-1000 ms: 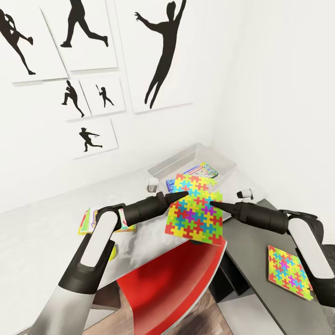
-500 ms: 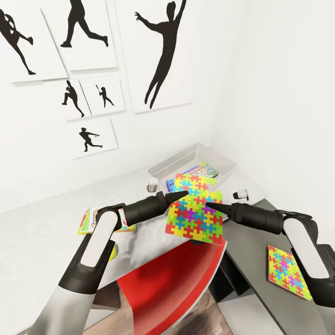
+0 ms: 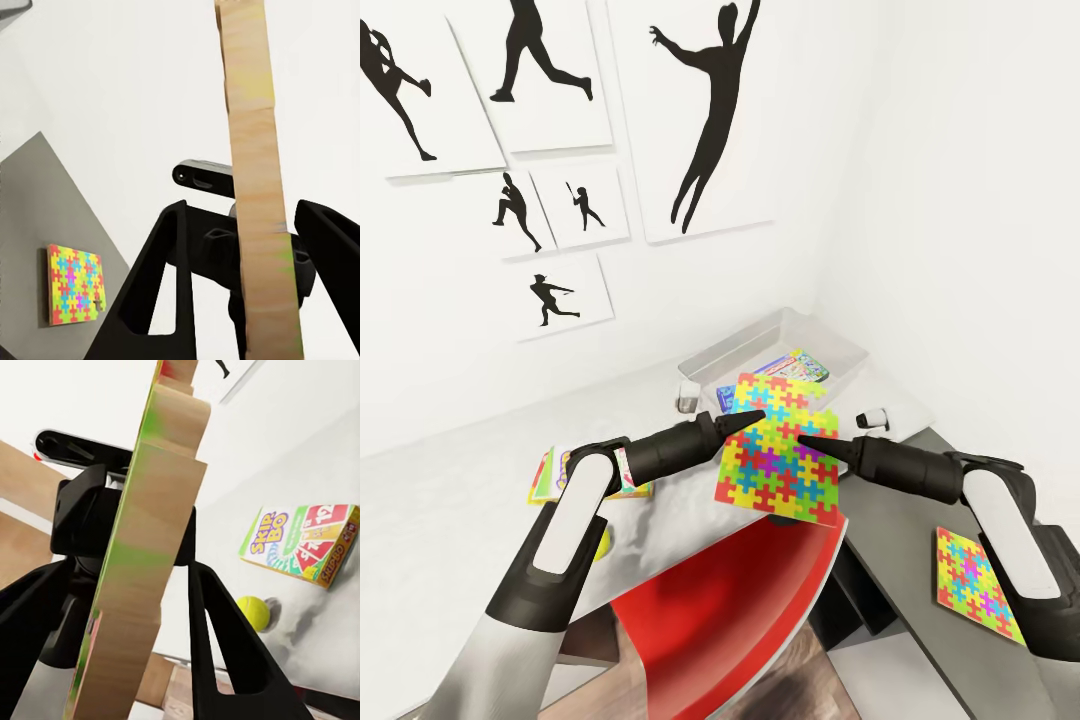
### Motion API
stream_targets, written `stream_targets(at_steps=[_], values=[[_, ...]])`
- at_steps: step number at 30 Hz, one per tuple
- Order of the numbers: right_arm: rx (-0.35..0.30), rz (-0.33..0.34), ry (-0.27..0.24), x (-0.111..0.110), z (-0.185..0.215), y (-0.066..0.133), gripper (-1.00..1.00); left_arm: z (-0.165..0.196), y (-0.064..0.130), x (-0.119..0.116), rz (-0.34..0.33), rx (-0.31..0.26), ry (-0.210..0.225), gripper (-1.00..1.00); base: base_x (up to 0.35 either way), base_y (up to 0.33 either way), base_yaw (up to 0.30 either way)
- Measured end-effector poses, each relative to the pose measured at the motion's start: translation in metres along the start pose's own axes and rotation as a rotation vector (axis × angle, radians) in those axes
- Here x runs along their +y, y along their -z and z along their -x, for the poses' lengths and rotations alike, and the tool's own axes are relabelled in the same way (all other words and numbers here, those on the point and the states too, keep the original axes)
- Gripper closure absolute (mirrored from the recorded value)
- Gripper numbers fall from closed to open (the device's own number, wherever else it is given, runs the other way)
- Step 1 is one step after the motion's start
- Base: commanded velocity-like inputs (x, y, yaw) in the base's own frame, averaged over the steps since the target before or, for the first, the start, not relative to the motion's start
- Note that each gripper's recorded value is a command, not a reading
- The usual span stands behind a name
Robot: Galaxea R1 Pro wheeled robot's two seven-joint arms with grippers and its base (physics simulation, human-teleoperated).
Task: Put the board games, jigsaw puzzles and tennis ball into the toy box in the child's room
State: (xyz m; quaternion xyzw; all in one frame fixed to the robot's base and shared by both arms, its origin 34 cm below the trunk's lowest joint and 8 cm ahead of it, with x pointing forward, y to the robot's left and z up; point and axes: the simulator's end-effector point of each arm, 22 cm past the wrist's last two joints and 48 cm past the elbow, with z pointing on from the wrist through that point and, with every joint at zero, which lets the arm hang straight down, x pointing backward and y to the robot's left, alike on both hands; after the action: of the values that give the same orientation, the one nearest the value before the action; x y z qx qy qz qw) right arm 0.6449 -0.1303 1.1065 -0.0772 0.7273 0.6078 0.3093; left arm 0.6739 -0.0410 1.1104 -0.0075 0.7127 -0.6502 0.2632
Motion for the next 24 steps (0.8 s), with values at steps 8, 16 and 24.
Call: stream_targets(at_steps=[8, 16, 24], values=[[-0.001, 0.0, 0.0, 0.0001, 0.0003, 0.0, 1.0, 0.0001, -0.0001, -0.0002, -0.001, -0.001, 0.0, 1.0, 0.0, 0.0, 0.0], [-0.001, 0.0, 0.001, 0.0002, 0.0009, 0.0003, 1.0, 0.0003, 0.0001, -0.0003, -0.002, -0.001, 0.0, 1.0, 0.0, 0.0, 0.0], [-0.002, 0.001, 0.001, 0.0004, 0.0011, 0.0004, 1.0, 0.0003, 0.0001, -0.0006, -0.002, -0.001, 0.0, 1.0, 0.0, 0.0, 0.0]])
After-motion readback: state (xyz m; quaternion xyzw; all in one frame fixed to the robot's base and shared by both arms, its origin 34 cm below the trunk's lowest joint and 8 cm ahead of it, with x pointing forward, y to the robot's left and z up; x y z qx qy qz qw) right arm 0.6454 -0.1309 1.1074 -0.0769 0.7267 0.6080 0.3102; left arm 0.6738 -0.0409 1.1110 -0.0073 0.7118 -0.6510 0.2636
